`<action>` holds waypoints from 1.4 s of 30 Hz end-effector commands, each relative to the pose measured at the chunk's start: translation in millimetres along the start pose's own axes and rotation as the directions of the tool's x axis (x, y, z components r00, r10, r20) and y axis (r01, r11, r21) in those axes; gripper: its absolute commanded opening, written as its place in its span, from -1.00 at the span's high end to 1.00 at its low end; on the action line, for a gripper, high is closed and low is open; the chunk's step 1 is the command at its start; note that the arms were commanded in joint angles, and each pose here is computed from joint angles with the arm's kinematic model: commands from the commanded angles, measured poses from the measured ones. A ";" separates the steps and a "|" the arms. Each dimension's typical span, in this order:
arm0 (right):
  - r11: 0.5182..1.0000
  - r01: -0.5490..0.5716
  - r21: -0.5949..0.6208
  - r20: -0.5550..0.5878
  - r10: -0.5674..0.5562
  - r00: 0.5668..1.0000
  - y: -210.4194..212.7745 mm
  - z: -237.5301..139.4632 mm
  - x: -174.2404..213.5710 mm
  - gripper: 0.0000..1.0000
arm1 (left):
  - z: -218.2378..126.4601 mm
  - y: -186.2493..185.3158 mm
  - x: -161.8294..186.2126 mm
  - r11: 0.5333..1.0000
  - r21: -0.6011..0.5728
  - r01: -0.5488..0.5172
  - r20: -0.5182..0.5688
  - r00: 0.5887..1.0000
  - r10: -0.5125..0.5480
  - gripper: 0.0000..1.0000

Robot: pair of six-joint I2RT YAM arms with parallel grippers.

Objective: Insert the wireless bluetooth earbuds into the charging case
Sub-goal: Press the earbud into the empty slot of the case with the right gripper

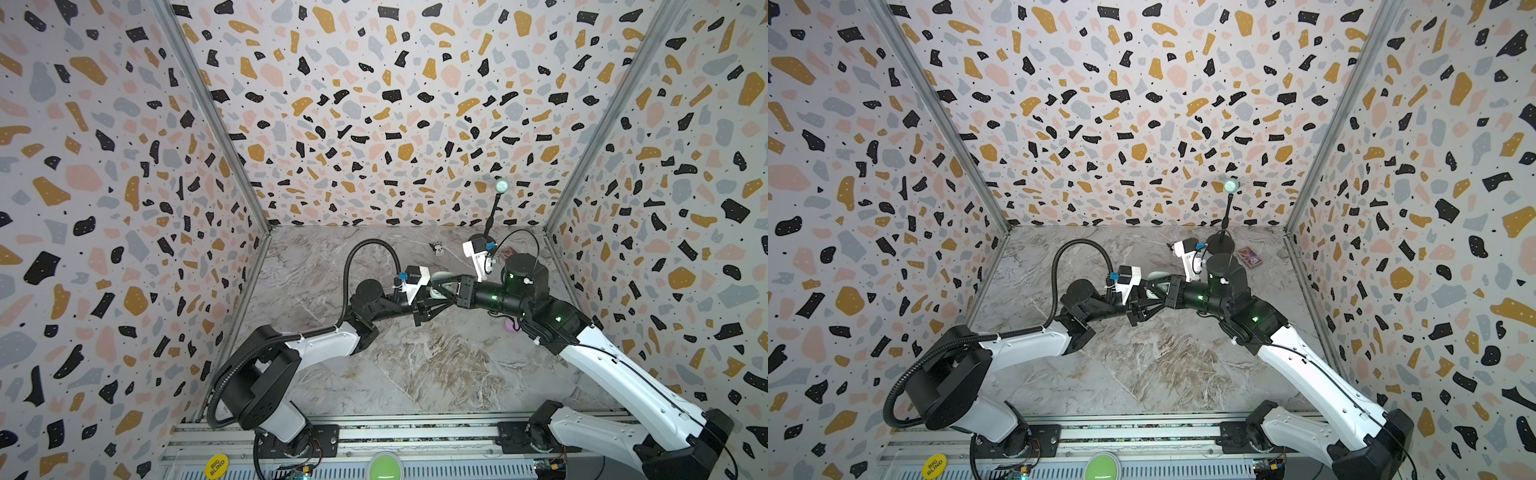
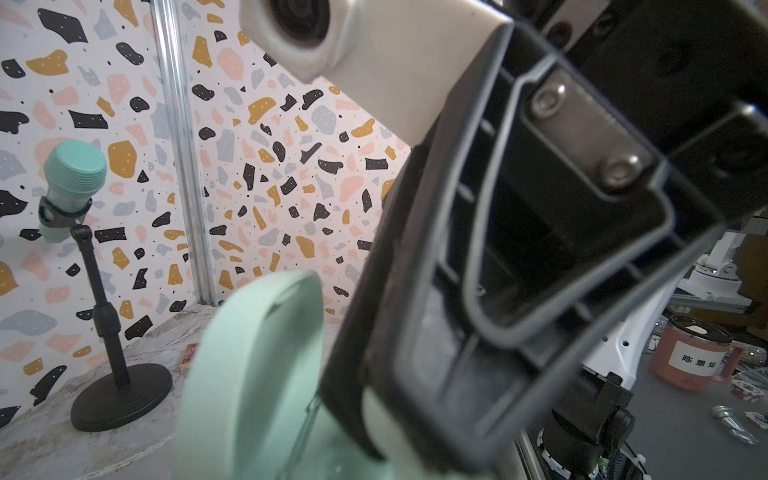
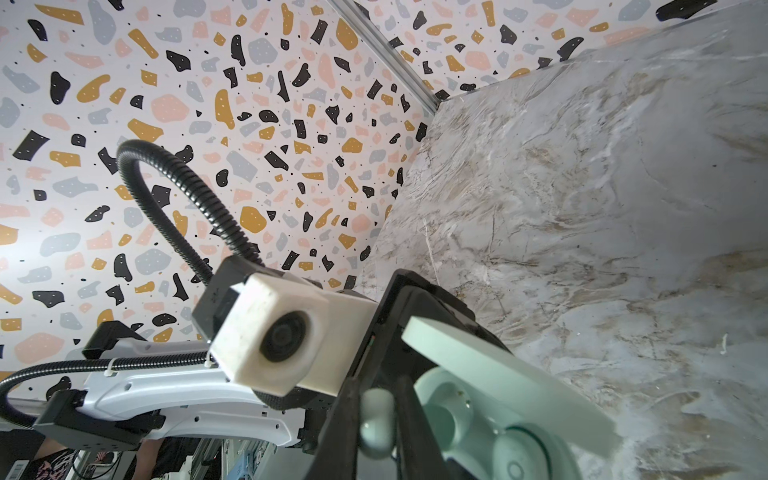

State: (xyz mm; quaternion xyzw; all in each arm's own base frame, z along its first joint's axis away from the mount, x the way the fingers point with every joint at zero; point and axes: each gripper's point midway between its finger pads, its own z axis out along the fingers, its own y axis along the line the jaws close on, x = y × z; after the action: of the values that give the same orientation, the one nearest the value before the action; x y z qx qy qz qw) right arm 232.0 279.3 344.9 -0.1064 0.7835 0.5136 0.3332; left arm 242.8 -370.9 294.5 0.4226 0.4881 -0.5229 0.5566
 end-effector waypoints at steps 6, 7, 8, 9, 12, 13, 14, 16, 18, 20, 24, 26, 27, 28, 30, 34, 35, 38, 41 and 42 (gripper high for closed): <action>1.000 -0.004 -0.007 0.023 0.004 1.000 3.0 -0.9 -2.7 0.70 | -0.4 -11.8 -44.5 0.994 0.018 -0.104 0.106 0.989 0.101 0.87; 1.000 -0.006 -0.004 0.024 0.006 1.000 2.0 -0.7 -2.4 0.70 | -0.4 -12.1 -44.9 0.994 0.018 -0.106 0.106 0.989 0.103 0.87; 1.000 -0.007 -0.002 0.024 0.007 1.000 1.2 -0.7 -2.0 0.70 | -0.5 -11.9 -44.8 0.994 0.018 -0.106 0.106 0.989 0.103 0.87; 1.000 -0.006 0.000 0.026 0.006 1.000 0.6 -1.2 -1.8 0.70 | -0.7 -12.5 -45.6 0.994 0.019 -0.107 0.107 0.989 0.104 0.87; 1.000 -0.006 0.005 0.025 0.006 1.000 0.3 -1.2 -2.1 0.66 | -0.5 -12.3 -45.5 0.994 0.017 -0.107 0.106 0.989 0.105 0.87; 1.000 -0.005 0.010 0.024 0.005 1.000 -0.1 -1.3 -2.2 0.60 | -0.6 -12.4 -45.6 0.994 0.017 -0.109 0.106 0.989 0.107 0.87; 1.000 -0.004 0.015 0.025 0.004 1.000 0.1 -1.9 -3.3 0.56 | -0.6 -12.4 -45.5 0.994 0.017 -0.108 0.105 0.989 0.105 0.87; 1.000 0.003 0.028 0.024 -0.003 1.000 0.6 -3.8 -4.3 0.49 | -0.7 -11.6 -44.9 0.994 0.014 -0.109 0.103 0.989 0.107 0.87; 0.999 0.006 0.046 0.021 -0.007 1.000 -0.4 -5.5 -4.9 0.43 | -0.5 -11.4 -44.9 0.994 0.012 -0.109 0.104 0.989 0.107 0.87; 0.998 0.007 0.057 0.013 -0.008 1.000 -1.4 -6.2 -3.7 0.40 | -0.5 -11.2 -45.2 0.994 0.011 -0.111 0.106 0.988 0.109 0.88; 0.997 0.010 0.072 0.008 -0.010 1.000 -1.4 -8.4 -3.4 0.38 | -0.5 -11.2 -46.7 0.994 0.009 -0.113 0.109 0.988 0.111 0.88; 0.997 0.018 0.080 0.007 -0.019 1.000 0.6 -11.0 -4.6 0.37 | -0.5 -11.0 -46.9 0.993 0.007 -0.115 0.108 0.988 0.114 0.88; 0.996 0.022 0.084 0.006 -0.022 1.000 0.9 -12.0 -5.0 0.37 | -0.5 -10.6 -47.0 0.993 0.006 -0.117 0.107 0.988 0.115 0.88; 0.996 0.026 0.083 0.007 -0.027 1.000 3.3 -13.8 -6.6 0.36 | -0.3 -10.4 -45.8 0.993 0.006 -0.118 0.103 0.988 0.116 0.87; 0.996 0.034 0.082 0.008 -0.034 0.999 7.5 -17.0 -9.0 0.35 | 0.0 -9.6 -44.4 0.993 0.003 -0.118 0.098 0.988 0.117 0.88; 0.996 0.037 0.078 -0.006 -0.037 0.999 12.1 -20.0 -8.3 0.31 | 0.0 -8.7 -44.2 0.993 -0.002 -0.119 0.098 0.988 0.119 0.88; 0.997 0.036 0.074 -0.010 -0.036 0.999 12.7 -20.1 -7.6 0.31 | 0.2 -8.6 -44.8 0.993 -0.003 -0.121 0.099 0.988 0.121 0.88; 0.997 0.035 0.063 -0.030 -0.034 0.999 13.8 -17.0 -3.2 0.30 | 0.6 -8.4 -45.9 0.992 -0.002 -0.124 0.101 0.987 0.123 0.88; 0.998 0.037 0.060 -0.046 -0.034 0.998 15.5 -13.8 -0.7 0.29 | 0.9 -8.5 -46.3 0.992 -0.002 -0.126 0.100 0.987 0.125 0.88; 0.998 0.035 0.059 -0.053 -0.032 0.998 15.0 -12.4 0.6 0.29 | 0.9 -8.5 -46.3 0.992 -0.002 -0.126 0.099 0.987 0.126 0.88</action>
State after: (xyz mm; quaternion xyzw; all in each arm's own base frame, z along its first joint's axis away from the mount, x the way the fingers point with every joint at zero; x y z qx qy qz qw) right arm 224.3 272.2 347.5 -0.1075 0.8104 0.4753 0.3251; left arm 243.5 -368.2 305.0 0.4228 0.4817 -0.5118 0.5721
